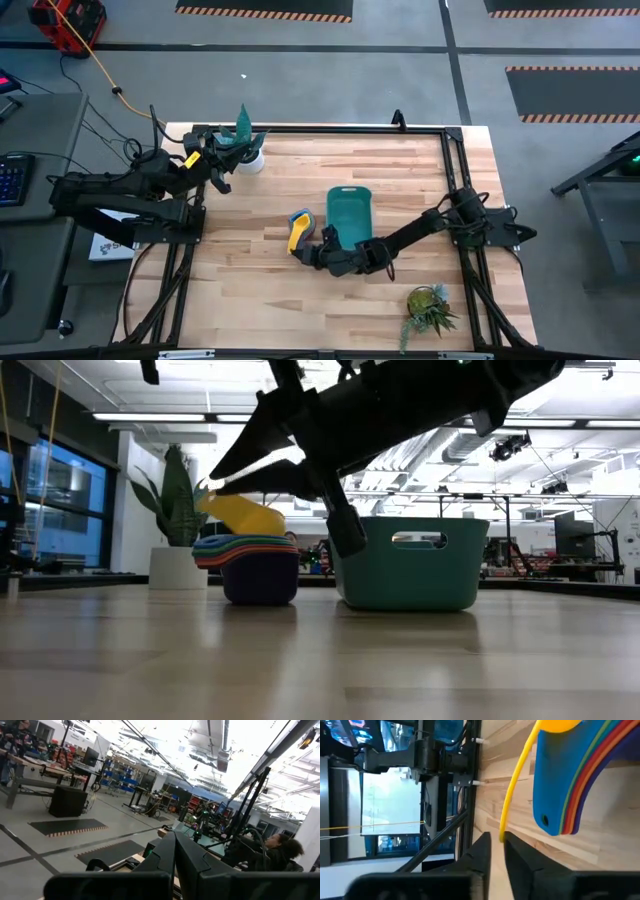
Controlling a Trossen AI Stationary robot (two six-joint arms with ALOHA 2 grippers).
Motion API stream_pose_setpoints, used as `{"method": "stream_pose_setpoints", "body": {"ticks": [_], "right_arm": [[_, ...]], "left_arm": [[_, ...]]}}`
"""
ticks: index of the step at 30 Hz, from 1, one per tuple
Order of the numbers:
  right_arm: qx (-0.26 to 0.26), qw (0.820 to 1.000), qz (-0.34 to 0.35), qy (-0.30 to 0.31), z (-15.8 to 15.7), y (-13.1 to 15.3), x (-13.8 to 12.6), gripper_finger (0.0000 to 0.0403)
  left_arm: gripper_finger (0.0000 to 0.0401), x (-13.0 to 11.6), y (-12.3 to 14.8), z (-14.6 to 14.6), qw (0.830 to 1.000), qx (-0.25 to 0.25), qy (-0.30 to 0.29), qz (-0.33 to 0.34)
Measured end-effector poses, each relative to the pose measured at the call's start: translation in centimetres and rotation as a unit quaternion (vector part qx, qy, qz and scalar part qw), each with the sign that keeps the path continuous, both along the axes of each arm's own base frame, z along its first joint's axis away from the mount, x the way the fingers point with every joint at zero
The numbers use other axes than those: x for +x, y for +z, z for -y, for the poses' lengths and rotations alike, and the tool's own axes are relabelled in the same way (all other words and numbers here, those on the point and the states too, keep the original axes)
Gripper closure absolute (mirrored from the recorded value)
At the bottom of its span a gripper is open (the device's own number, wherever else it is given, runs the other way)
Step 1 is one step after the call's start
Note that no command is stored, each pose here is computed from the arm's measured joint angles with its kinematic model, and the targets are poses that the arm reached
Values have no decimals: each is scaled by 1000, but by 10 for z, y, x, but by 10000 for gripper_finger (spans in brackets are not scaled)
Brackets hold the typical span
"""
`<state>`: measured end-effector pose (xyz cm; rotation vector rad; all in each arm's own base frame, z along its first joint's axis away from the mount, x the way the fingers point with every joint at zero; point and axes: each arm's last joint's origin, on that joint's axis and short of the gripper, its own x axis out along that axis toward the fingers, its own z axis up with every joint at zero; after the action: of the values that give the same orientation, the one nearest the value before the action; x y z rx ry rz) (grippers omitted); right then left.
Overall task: Nest measuring cups in basket
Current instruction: Stack the yellow measuring cup on top of the blue measuring cup, then put the colored stacked measuring cups into the green bin
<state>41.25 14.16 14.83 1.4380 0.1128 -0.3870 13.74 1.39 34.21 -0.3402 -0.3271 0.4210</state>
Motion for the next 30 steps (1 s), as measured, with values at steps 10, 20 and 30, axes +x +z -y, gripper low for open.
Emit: {"method": "stream_pose_setpoints", "body": {"ticks": [10, 20, 30], "right_arm": [[9, 993, -70, 93, -2, -7, -4, 236], [-69, 970, -174, 153, 8, 61, -46, 219], [-116, 932, -287, 188, 25, 111, -109, 219]], "left_arm": [[401, 0, 0, 0, 1000, 0, 0, 0], [401, 0, -1, 0, 1000, 2, -5, -4], [401, 3, -15, 1, 997, -20, -20, -70]]}}
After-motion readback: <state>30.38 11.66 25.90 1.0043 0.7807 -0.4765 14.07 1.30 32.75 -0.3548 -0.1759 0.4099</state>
